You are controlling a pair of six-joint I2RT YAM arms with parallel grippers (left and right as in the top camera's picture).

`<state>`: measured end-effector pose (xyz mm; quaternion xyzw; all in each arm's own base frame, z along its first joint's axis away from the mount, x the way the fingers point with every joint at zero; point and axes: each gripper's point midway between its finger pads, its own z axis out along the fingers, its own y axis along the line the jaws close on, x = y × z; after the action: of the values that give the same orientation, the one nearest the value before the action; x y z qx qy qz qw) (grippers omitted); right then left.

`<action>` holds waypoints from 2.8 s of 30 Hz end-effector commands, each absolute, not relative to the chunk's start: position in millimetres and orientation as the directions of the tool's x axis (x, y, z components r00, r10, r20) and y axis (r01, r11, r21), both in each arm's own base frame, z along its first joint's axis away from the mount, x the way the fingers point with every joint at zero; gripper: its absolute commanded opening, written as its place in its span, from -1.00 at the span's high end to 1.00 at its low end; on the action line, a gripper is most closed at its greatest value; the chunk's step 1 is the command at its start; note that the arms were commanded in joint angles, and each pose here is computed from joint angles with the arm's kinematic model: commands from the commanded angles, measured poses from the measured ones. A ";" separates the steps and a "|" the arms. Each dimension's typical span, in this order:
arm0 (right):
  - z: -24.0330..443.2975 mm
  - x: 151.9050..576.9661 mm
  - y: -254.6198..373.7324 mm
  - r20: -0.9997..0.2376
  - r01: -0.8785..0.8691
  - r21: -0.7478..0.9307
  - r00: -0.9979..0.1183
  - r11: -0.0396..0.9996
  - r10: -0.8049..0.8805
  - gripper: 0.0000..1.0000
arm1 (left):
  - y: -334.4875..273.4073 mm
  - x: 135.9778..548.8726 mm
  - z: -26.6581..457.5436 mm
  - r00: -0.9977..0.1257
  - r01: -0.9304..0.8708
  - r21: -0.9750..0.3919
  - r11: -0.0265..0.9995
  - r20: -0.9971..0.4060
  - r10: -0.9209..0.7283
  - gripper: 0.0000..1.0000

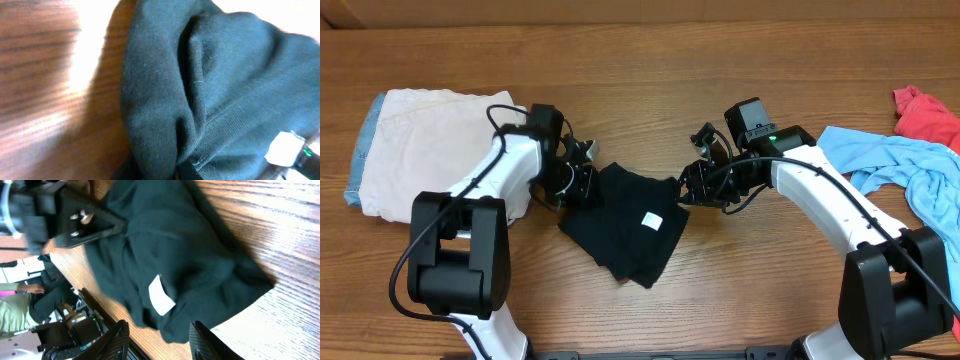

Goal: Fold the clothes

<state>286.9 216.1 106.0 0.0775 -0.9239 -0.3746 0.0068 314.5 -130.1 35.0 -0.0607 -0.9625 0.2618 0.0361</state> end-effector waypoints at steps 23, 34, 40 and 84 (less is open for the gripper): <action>126.1 282.1 215.2 -0.068 -0.150 0.704 -0.987 0.694 -0.144 0.14 | 203.6 395.8 202.3 -0.849 -0.335 -0.135 0.932 -0.386 -0.361 0.92; 138.3 277.7 217.4 -0.099 -0.184 0.722 -0.982 0.667 -0.164 0.13 | 269.8 365.7 170.0 -0.744 -0.619 -0.037 0.785 -0.295 -0.600 -1.00; 203.1 304.7 206.5 -0.373 -0.362 0.634 -0.917 0.683 -0.140 -0.04 | 202.8 377.6 322.9 -0.685 -0.350 -0.292 0.890 -0.569 -0.456 -1.00; 393.5 257.3 77.0 -0.938 -0.391 -0.101 -0.268 0.915 -0.218 -1.00 | 13.6 248.1 422.2 -0.714 -0.109 -0.084 0.991 -0.687 -0.136 -1.00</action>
<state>274.4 91.5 410.9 0.1668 -0.8057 -0.1298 -0.5534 249.3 12.8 420.7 0.0567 -0.9274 0.0198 -0.3692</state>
